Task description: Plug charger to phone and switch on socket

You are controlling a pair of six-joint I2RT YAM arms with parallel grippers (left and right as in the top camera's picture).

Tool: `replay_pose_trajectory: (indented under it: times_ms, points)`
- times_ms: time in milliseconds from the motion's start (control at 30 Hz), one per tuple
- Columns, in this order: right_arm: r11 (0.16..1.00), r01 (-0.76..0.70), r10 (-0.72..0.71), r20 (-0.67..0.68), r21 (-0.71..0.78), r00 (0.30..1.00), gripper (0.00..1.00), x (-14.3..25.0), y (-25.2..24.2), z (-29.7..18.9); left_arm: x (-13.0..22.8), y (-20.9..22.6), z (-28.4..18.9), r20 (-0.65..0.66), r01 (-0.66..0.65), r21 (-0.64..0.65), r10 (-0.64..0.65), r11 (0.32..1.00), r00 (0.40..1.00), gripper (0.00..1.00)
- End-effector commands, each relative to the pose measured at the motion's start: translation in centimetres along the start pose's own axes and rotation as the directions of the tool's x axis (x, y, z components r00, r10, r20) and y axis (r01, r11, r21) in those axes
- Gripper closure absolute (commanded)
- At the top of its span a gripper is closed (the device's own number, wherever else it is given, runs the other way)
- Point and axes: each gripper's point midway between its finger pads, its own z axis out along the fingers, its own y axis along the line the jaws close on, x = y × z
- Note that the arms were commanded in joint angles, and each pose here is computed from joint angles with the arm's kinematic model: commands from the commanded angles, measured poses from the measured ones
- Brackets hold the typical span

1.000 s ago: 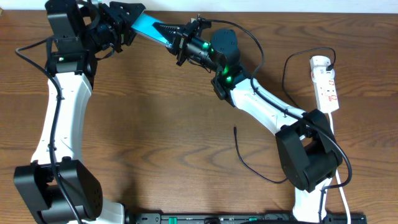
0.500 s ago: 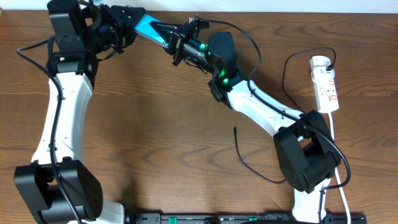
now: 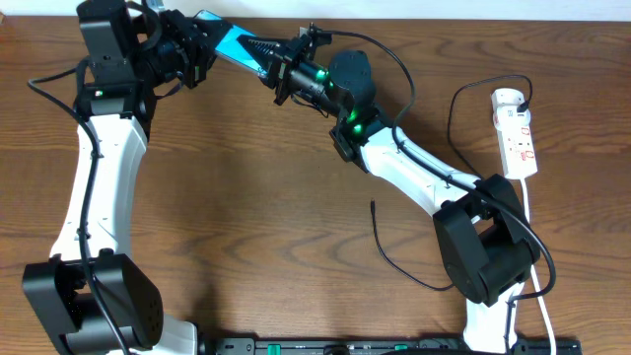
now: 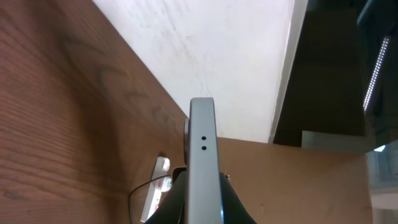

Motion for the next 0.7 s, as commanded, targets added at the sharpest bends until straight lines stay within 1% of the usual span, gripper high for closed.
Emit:
replay_pose_trajectory:
  times_ms: [0,167,300,567,667]
  points:
    - [0.999,-0.011,0.01,-0.033,-0.031,0.999,0.98,1.6,1.2,0.4,0.5,-0.8,-0.3,-0.011,-0.038,0.012,0.038,0.999,0.999,0.93]
    - [1.0,-0.011,0.01,-0.051,-0.022,0.999,0.99,1.9,1.0,0.4,0.7,-0.2,-0.3,-0.019,-0.017,-0.007,0.017,1.0,1.0,0.93]
    - [1.0,-0.01,0.009,-0.074,-0.01,0.997,0.99,2.3,0.8,0.4,1.0,0.4,-0.3,-0.029,-0.024,-0.03,0.023,0.999,0.999,0.93]
    - [1.0,-0.006,0.008,-0.12,0.012,0.993,0.99,3.1,0.4,0.3,1.6,1.9,-0.4,-0.05,0.024,-0.084,-0.028,0.996,0.998,0.92]
    - [0.999,0.031,-0.03,-0.121,0.008,0.992,0.99,3.1,0.4,0.3,1.8,2.2,-0.5,-0.054,0.036,-0.095,-0.041,0.995,0.998,0.93]
